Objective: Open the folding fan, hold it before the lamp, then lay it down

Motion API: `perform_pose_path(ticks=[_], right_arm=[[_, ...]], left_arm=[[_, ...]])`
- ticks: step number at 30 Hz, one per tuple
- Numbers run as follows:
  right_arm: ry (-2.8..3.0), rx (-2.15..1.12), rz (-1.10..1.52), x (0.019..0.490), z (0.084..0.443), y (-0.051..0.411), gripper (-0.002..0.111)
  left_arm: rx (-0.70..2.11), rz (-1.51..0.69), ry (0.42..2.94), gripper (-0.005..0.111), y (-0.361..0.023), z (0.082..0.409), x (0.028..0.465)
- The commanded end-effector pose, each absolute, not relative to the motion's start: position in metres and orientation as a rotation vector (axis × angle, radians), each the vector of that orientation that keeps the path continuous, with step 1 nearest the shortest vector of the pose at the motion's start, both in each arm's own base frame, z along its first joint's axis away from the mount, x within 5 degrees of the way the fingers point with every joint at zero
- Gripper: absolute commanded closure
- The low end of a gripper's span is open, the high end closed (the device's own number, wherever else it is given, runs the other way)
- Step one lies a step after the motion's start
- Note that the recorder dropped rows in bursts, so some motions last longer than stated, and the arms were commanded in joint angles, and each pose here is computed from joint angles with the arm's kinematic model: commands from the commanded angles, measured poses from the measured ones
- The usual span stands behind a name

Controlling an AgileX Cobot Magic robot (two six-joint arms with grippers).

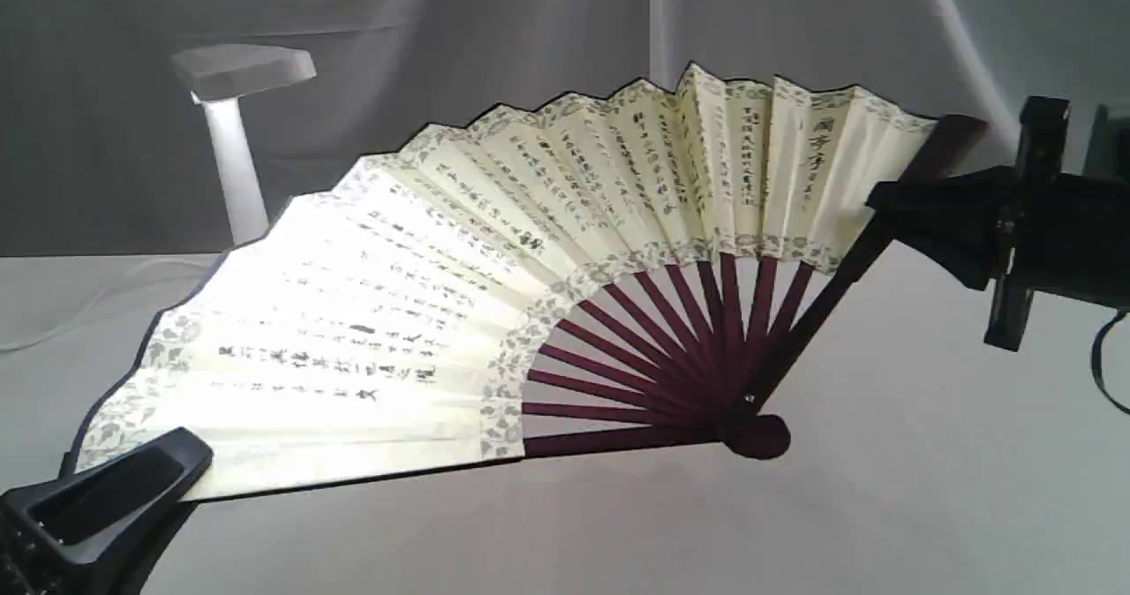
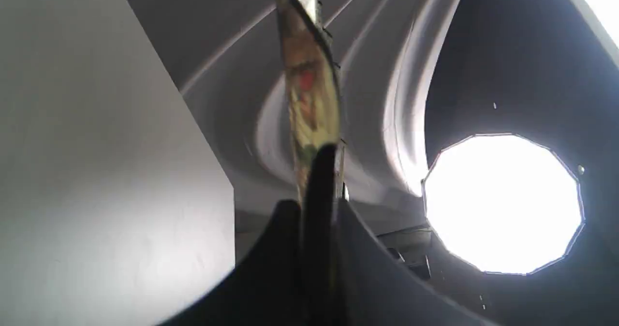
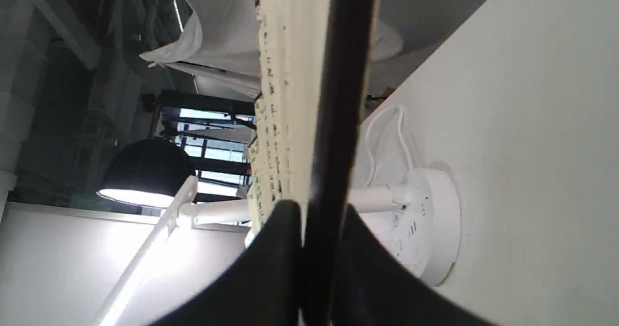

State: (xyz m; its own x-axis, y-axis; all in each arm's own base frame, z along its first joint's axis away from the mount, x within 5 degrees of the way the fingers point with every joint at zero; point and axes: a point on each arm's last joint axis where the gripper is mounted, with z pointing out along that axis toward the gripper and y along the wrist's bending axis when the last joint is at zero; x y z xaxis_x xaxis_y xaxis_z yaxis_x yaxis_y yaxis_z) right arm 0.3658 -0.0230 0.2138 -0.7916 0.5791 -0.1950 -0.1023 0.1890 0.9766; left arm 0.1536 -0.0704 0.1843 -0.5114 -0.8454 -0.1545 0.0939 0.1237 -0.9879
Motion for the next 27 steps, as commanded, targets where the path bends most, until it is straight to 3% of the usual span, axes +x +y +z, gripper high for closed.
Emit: perform_pose_path(ticks=[1, 27], right_arm=[[1.934, 0.432, 1.547, 0.365, 0.214, -0.039, 0.108], [1.923, 0.551, 1.625, 0.366, 0.216, -0.039, 0.108]], left_arm=[[-0.798, -1.486, 1.537, 0.107, -0.064, 0.187, 0.155], [-0.775, -1.535, 1.369, 0.107, -0.057, 0.210, 0.147]])
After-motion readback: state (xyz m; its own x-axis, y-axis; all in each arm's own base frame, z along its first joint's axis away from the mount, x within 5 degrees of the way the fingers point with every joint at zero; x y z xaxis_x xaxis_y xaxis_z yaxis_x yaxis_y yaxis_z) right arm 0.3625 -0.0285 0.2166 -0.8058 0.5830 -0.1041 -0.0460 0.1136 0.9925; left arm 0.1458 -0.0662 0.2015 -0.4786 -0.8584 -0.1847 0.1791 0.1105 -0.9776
